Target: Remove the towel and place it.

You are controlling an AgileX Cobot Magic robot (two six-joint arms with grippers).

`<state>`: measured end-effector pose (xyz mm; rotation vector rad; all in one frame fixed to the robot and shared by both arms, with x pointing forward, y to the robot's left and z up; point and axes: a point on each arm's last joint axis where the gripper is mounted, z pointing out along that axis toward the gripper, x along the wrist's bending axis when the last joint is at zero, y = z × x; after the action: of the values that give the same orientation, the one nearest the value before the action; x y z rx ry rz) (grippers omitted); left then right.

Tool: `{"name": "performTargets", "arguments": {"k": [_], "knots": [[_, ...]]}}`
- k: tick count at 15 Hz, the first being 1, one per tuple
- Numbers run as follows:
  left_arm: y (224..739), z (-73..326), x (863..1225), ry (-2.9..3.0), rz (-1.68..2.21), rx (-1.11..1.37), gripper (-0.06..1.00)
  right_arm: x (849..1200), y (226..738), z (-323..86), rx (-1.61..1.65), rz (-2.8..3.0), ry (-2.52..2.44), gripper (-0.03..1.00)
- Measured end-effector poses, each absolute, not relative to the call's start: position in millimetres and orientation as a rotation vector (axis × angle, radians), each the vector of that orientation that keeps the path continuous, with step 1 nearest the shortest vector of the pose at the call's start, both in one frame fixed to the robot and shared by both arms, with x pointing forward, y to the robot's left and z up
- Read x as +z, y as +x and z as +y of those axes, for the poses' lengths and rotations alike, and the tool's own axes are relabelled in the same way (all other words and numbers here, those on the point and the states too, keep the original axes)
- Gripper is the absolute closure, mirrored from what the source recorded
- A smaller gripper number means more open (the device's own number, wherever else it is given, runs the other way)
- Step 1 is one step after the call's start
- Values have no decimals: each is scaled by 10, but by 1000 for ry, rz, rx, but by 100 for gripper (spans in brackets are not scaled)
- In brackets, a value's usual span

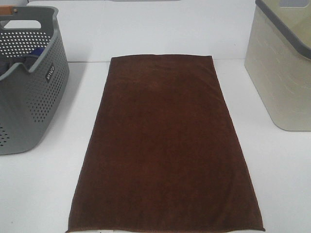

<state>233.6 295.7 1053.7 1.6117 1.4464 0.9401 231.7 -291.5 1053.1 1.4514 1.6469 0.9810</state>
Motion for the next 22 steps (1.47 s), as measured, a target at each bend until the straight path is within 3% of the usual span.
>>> {"name": "performTargets", "arguments": {"k": [22], "knots": [[2333, 2960, 10534, 1649, 1386, 904, 42, 10531, 2317, -2915, 981, 1647, 1451, 33]]}}
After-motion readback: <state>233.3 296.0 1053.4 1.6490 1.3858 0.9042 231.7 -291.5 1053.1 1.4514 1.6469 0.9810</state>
